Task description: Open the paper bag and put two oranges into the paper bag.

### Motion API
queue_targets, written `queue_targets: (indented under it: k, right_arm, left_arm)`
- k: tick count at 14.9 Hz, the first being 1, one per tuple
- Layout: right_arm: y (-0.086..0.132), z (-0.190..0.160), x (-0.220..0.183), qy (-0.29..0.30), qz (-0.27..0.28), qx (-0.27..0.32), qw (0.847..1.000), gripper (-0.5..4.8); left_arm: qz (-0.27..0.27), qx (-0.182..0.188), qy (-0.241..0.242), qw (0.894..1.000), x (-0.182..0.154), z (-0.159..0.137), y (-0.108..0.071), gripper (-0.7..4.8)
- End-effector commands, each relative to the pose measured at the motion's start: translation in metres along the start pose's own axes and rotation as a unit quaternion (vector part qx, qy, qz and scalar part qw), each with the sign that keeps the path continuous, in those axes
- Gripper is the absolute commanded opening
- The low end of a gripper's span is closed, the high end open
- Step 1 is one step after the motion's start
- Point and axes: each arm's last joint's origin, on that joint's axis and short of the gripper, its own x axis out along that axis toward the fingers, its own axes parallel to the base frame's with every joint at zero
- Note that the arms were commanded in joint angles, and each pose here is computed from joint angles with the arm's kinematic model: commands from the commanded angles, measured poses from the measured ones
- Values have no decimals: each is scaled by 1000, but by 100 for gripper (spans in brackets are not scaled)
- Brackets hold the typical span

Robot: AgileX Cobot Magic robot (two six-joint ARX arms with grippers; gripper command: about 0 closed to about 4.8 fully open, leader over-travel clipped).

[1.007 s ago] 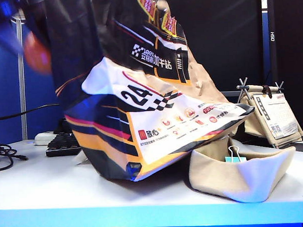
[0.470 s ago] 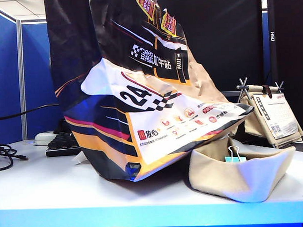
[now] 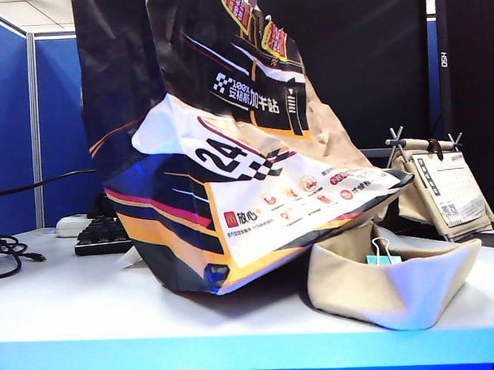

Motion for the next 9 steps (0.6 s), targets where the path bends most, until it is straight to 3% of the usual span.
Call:
queue_targets:
  k: [1,2,3,4,5,7,9]
  right_arm:
    - [2,2,-4,-12,6,-1,1000,458]
    - [2,2,-4,-12,6,-1,1000,458]
    - [3,2,-4,-12,6,-1,1000,458]
    - [3,2,-4,-12,6,1,1000,458]
    - [3,2,-4,-12,6,1,1000,458]
    - [3,2,-4,-12,6,1,1000,458]
    - [3,2,-4,-12,6,1,1000,458]
  left_arm:
    - [24,3,0,1000,2,1,2,-6]
    - [26,1,0,1000,2,1,2,-3]
    - [24,-1,0,1000,2,1,2,50]
    - [25,-7,0,1000,2,1,2,263]
    - [24,-19,-1,1000,2,1,2,401]
    - [24,-28,-3,999,2,1,2,479]
    - [25,-35,-3,999,2,1,3,479]
